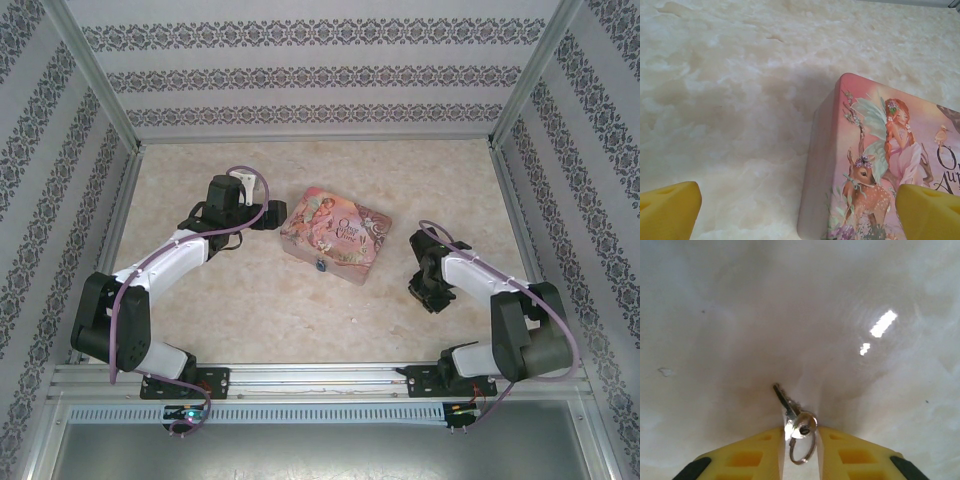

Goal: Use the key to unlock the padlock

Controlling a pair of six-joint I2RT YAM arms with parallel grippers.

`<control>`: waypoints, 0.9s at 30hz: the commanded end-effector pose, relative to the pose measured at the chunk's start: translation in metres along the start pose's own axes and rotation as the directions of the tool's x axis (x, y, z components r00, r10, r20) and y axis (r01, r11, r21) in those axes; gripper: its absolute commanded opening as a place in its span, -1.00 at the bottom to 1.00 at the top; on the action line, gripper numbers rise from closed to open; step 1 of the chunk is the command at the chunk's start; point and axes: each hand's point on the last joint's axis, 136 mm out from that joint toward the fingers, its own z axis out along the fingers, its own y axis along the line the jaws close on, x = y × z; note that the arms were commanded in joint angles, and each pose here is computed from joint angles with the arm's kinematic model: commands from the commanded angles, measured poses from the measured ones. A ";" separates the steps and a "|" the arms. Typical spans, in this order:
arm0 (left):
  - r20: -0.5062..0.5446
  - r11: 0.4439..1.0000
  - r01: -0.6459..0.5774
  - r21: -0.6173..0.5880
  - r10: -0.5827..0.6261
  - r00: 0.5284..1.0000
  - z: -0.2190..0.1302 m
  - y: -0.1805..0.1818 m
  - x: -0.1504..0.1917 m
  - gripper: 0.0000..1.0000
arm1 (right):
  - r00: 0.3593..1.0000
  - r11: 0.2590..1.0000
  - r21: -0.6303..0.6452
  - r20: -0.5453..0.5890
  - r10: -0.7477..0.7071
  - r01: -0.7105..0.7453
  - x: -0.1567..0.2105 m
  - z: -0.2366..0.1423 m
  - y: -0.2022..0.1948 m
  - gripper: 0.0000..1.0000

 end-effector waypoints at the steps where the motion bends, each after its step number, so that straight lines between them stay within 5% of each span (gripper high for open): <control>1: -0.004 1.000 -0.003 -0.024 0.003 1.000 -0.004 0.004 -0.004 0.99 | 1.000 1.000 0.021 -0.013 0.016 -0.016 0.002 0.004 -0.006 -0.61; 8: 0.005 1.000 0.007 -0.027 -0.007 1.000 -0.006 0.004 -0.008 0.99 | 1.000 1.000 0.001 -0.015 0.007 -0.007 0.002 0.005 -0.004 -0.75; 11: 0.014 1.000 0.016 -0.017 -0.016 1.000 -0.009 0.001 -0.012 0.99 | 1.000 1.000 -0.019 -0.011 0.005 -0.005 0.001 0.004 -0.004 -0.99; 19: 0.056 0.991 0.117 0.064 -0.120 0.991 -0.030 -0.010 -0.031 0.99 | 0.988 0.971 -0.198 0.096 -0.117 0.134 -0.011 -0.027 0.024 -1.00; 22: 0.064 0.978 0.172 0.120 -0.180 0.982 -0.041 -0.017 -0.039 0.99 | 0.962 0.907 -0.336 0.183 -0.200 0.253 -0.015 -0.055 0.050 -1.00; 27: 0.026 0.933 0.267 0.243 -0.281 0.959 -0.055 -0.041 -0.046 0.99 | 0.870 0.654 -0.577 0.373 -0.322 0.489 -0.003 -0.121 0.100 -1.00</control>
